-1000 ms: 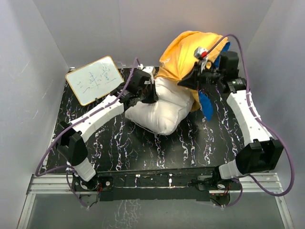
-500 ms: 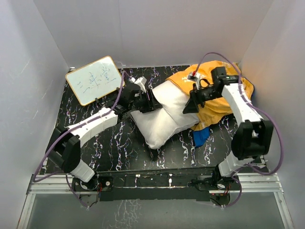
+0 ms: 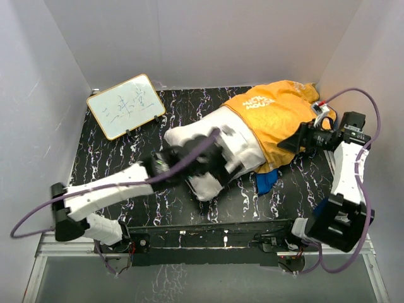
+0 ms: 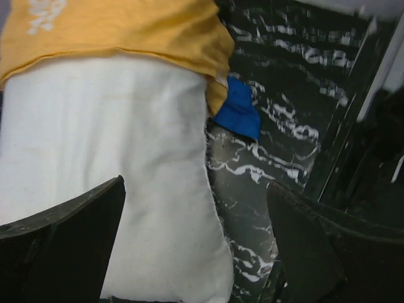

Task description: Put the pillow into the pillowcase

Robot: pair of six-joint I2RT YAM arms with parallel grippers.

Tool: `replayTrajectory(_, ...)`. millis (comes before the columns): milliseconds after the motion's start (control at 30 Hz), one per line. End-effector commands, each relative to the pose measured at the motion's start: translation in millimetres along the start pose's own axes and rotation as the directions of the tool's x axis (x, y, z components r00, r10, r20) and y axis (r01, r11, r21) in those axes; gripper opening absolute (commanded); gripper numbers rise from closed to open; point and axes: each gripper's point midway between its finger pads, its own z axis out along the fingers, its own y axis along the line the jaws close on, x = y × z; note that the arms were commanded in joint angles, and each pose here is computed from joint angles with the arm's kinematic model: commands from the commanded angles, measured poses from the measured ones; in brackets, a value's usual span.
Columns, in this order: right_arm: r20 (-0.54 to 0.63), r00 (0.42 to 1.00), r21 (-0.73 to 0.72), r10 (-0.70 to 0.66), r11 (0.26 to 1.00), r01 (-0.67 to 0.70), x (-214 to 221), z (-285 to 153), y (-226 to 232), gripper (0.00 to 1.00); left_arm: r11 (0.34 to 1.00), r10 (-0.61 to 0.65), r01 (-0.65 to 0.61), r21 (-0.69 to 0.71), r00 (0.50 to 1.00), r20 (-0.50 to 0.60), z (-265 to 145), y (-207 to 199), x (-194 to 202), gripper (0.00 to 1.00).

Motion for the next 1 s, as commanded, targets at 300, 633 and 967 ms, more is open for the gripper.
replayTrajectory(300,-0.036,0.982,0.057,0.185,0.982,-0.183,51.1,-8.4,-49.8,0.76,0.575,0.551,-0.808,-0.126,0.497,-0.671,86.5,41.9,135.5,0.97)
replayTrajectory(633,-0.087,0.969,0.072,0.231,0.972,-0.226,75.0,-3.3,-55.5,0.75,0.807,0.362,-0.574,-0.138,0.666,-0.653,111.6,58.2,143.4,0.0)
replayTrajectory(967,-0.037,0.955,0.116,0.293,0.951,-0.287,45.6,-2.6,-77.7,0.75,0.989,-0.105,0.072,-0.126,0.956,-0.275,101.3,53.5,0.8,0.0)
